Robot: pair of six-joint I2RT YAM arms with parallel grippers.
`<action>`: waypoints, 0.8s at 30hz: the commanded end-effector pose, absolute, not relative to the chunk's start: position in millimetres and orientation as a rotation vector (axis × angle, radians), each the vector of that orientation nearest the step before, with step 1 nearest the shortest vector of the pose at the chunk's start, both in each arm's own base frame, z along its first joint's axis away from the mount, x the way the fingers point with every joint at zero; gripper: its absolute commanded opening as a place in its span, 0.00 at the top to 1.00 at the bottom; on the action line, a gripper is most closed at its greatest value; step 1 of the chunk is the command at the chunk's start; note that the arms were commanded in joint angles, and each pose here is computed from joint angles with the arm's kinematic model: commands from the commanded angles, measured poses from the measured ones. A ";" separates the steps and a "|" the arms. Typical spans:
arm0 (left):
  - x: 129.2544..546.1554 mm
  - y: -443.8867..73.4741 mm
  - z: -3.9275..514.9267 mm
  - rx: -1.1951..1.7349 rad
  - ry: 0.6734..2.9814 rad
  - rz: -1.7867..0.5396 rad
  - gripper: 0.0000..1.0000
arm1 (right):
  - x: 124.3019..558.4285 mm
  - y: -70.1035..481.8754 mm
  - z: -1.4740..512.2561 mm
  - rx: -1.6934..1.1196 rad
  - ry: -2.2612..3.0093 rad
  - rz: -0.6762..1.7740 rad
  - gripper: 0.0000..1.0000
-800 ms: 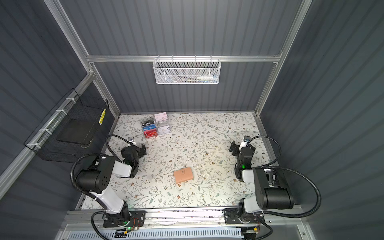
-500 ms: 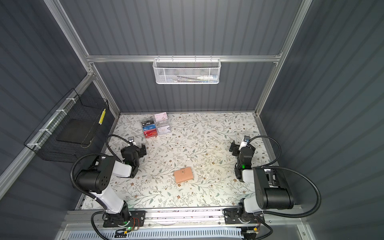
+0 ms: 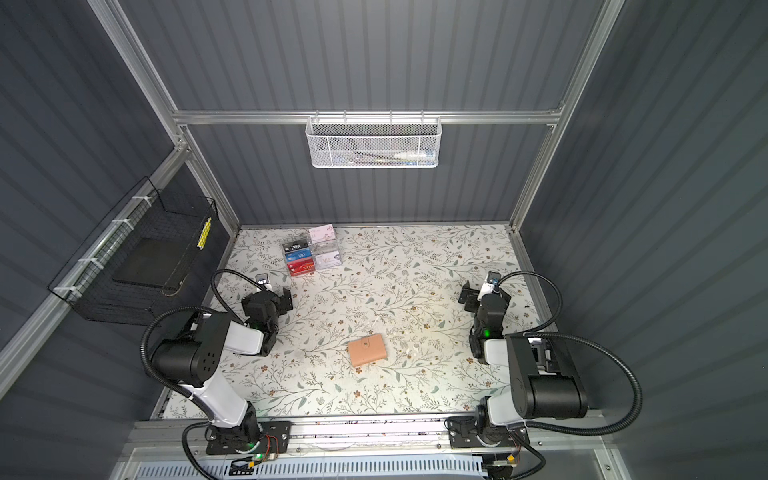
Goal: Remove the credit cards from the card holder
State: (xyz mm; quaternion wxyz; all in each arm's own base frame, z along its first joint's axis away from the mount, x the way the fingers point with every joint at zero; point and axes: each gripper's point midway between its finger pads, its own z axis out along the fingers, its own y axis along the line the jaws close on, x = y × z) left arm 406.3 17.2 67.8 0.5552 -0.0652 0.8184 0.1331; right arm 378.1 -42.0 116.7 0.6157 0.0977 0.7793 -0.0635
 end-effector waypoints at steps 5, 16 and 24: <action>409.5 17.4 72.3 -0.166 1.920 0.304 0.00 | 379.7 -43.3 121.6 0.234 1.779 -0.143 0.01; 403.9 19.0 81.9 -0.176 1.886 0.317 0.00 | 375.2 -40.4 143.9 0.227 1.769 -0.257 0.01; 403.7 28.7 134.0 -0.287 1.872 0.383 0.00 | 371.9 -5.5 183.3 0.139 1.743 -0.237 0.01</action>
